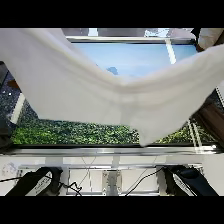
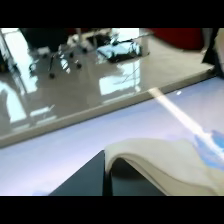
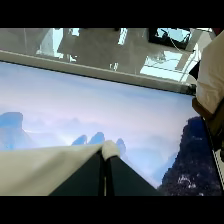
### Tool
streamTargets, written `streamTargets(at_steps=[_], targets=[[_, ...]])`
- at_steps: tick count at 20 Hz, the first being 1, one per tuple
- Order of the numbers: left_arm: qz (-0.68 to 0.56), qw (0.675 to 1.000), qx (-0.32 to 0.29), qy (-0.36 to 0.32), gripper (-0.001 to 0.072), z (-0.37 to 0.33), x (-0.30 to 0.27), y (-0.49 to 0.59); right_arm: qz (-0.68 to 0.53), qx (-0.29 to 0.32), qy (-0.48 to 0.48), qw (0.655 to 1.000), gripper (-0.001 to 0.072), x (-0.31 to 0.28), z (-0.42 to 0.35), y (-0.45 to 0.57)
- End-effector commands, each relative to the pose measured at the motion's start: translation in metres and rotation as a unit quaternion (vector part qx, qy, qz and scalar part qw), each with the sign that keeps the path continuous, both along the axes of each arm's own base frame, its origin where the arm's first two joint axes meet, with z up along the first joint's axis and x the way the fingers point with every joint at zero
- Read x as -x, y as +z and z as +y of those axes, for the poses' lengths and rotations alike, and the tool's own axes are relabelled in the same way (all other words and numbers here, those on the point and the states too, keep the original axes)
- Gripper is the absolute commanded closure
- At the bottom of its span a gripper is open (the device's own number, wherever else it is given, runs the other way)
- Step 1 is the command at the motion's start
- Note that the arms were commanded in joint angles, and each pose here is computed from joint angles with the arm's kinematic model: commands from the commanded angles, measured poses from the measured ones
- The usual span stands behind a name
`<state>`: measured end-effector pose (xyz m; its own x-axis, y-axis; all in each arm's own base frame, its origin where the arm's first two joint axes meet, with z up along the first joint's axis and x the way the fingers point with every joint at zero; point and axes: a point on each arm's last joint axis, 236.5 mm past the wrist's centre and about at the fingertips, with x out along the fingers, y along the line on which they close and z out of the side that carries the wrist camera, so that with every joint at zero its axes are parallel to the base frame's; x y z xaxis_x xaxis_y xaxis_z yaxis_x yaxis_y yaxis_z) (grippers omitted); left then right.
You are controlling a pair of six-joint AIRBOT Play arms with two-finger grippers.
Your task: Fold the shirts.
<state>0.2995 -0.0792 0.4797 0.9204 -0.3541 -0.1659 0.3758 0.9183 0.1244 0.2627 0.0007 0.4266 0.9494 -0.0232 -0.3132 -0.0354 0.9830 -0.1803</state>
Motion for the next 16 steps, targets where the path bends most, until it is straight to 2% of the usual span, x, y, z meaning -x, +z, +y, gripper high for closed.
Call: streamTargets(at_steps=[1,5,8,10,12,16], targets=[[0.095,0.993,-0.003,0.068,0.0695,0.032,-0.040,-0.066,0.057,0.005,-0.032,0.998,0.0689,-0.007,-0.011,-0.027],[0.252,0.967,0.024,0.034,0.0694,0.017,-0.100,-0.183,0.167,0.029,-0.029,0.985,0.0688,-0.076,0.001,-0.105],[0.352,0.935,0.036,0.024,0.0694,0.014,-0.148,-0.278,0.245,0.055,-0.021,0.968,0.0687,-0.138,0.011,-0.192],[0.370,0.928,0.031,0.028,0.0693,0.019,-0.191,-0.334,0.245,0.083,-0.011,0.966,0.0687,-0.190,0.017,-0.244],[0.367,0.928,0.050,0.049,0.0694,0.025,-0.235,-0.381,0.212,0.106,0.002,0.972,0.0686,-0.243,0.025,-0.285],[0.359,0.925,0.100,0.068,0.0692,0.025,-0.277,-0.429,0.173,0.076,-0.012,0.982,0.0686,-0.302,0.035,-0.338]])
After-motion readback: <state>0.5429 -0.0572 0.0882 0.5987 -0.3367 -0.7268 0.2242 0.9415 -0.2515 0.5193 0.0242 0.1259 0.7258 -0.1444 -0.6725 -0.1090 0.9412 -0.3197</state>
